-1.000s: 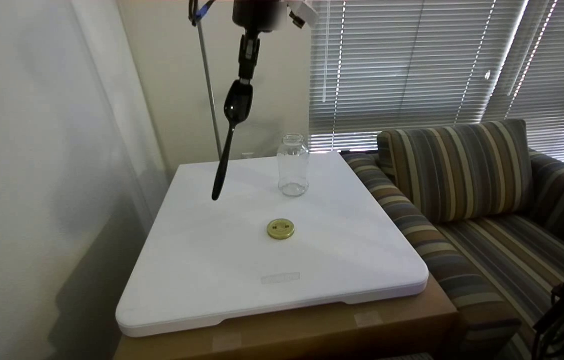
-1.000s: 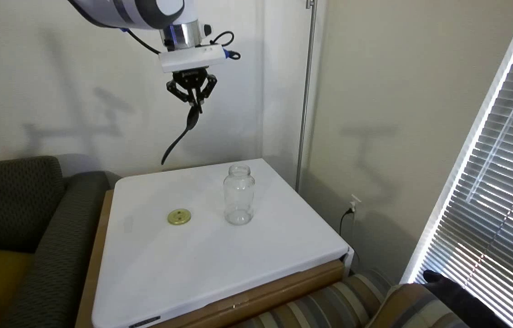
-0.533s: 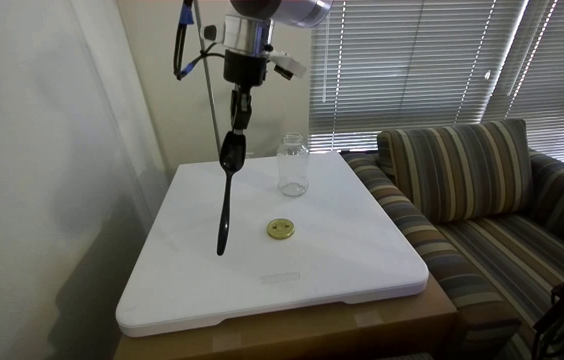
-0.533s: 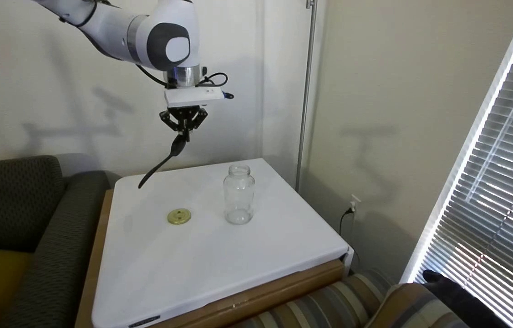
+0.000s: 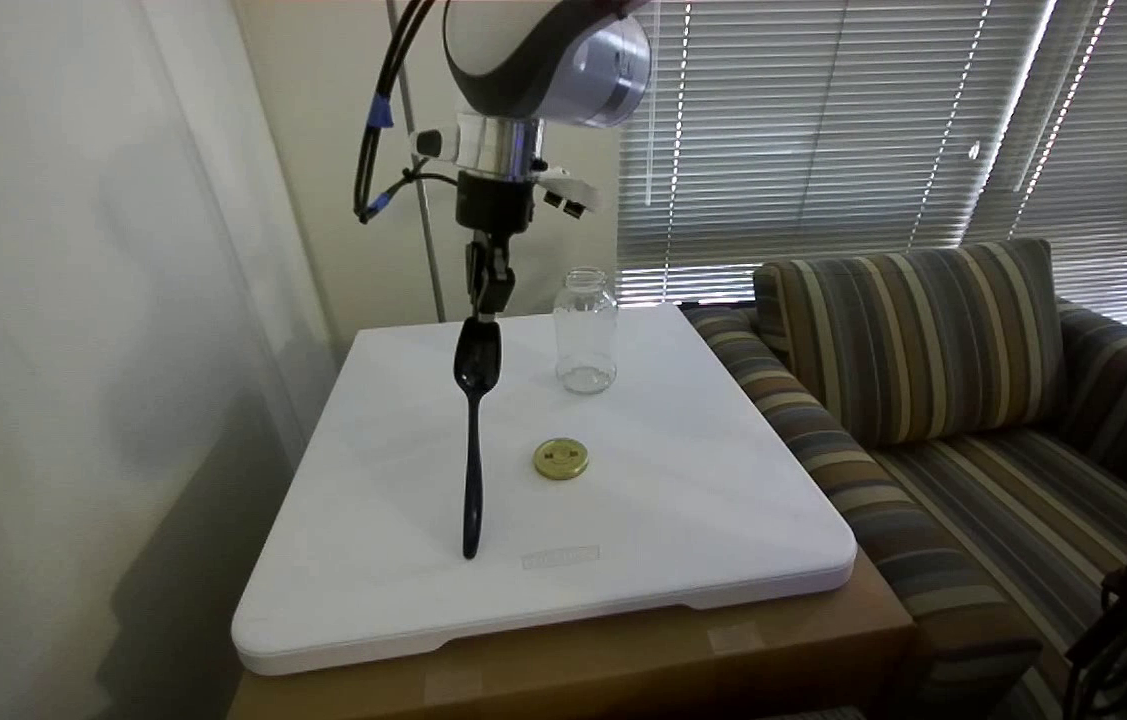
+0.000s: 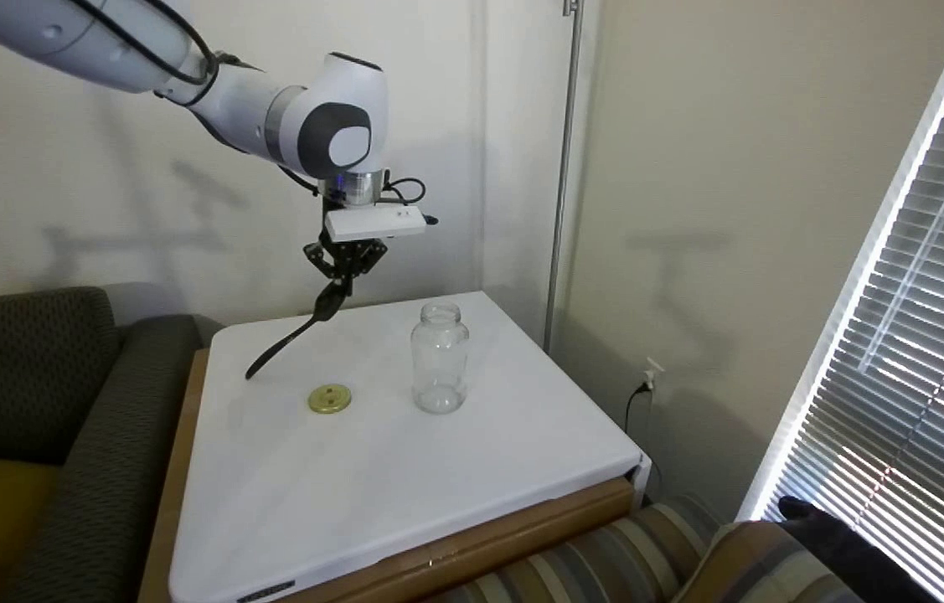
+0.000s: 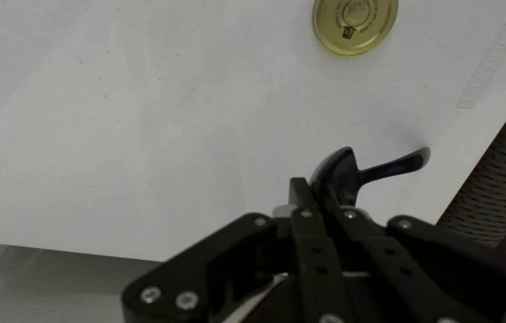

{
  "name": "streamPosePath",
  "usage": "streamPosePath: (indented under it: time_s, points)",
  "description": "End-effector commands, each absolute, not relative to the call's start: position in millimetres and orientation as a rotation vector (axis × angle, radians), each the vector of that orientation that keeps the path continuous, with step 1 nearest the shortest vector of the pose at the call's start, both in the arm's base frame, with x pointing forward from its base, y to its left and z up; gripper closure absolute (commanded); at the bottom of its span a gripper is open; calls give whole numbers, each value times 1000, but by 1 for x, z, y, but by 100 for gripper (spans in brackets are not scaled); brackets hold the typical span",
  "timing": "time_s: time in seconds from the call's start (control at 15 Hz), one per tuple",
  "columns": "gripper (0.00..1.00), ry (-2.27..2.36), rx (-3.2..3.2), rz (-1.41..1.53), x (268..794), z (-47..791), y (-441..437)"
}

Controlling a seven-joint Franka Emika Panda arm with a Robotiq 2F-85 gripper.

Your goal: Remove the black spatula from the glass jar

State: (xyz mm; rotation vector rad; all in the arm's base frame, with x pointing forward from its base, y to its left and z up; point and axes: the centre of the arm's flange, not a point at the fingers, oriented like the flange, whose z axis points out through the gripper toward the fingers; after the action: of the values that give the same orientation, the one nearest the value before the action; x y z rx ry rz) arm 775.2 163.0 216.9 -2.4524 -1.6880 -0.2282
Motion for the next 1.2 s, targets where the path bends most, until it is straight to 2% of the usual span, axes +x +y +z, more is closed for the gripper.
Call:
streamPosePath:
  time_s: [0.0, 1.13]
  points:
    - [99, -1696, -2388, -221, 801, 206, 164]
    - [99, -1404, -2595, -59, 773, 181, 188]
